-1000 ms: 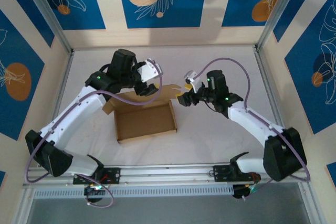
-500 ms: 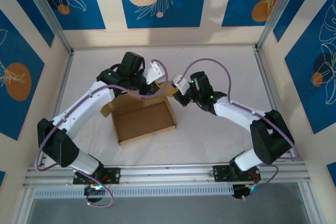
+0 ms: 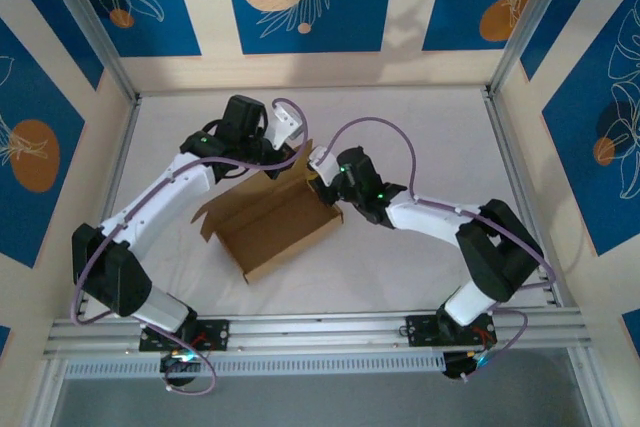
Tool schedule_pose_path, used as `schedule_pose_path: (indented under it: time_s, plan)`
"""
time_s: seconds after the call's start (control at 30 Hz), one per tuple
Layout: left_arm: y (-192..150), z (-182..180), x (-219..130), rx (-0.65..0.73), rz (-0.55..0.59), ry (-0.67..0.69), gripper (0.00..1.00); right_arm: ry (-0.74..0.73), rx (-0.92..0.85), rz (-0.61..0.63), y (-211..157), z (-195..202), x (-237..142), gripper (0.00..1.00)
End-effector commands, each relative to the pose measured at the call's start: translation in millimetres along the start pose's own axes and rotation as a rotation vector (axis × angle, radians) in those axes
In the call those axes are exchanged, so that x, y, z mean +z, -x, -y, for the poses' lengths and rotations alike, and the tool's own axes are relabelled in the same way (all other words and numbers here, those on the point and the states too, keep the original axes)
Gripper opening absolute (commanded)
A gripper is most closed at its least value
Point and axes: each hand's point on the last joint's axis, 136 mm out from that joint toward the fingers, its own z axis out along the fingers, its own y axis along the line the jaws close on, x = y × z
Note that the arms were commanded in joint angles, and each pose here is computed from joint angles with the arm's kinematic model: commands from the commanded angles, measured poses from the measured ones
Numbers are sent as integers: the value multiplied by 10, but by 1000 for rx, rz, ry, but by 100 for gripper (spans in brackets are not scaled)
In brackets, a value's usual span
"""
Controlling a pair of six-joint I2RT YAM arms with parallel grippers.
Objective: Fold the paper box
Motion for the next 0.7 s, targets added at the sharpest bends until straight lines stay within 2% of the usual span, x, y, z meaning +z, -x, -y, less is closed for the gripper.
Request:
schedule_pose_path:
  time_s: [0.0, 0.13, 0.3, 0.67]
  plan:
    - [217, 359, 29, -42, 116, -203, 0, 25, -20, 162, 394, -220, 49, 13]
    - [236, 414, 28, -73, 135, -251, 0, -4, 2, 226, 496, -207, 43, 15]
    - [319, 540, -1, -107, 177, -339, 0, 27, 19, 297, 682, -263, 40, 17]
    - [464, 711, -95, -174, 224, -470, 0, 27, 5, 327, 823, -350, 166, 17]
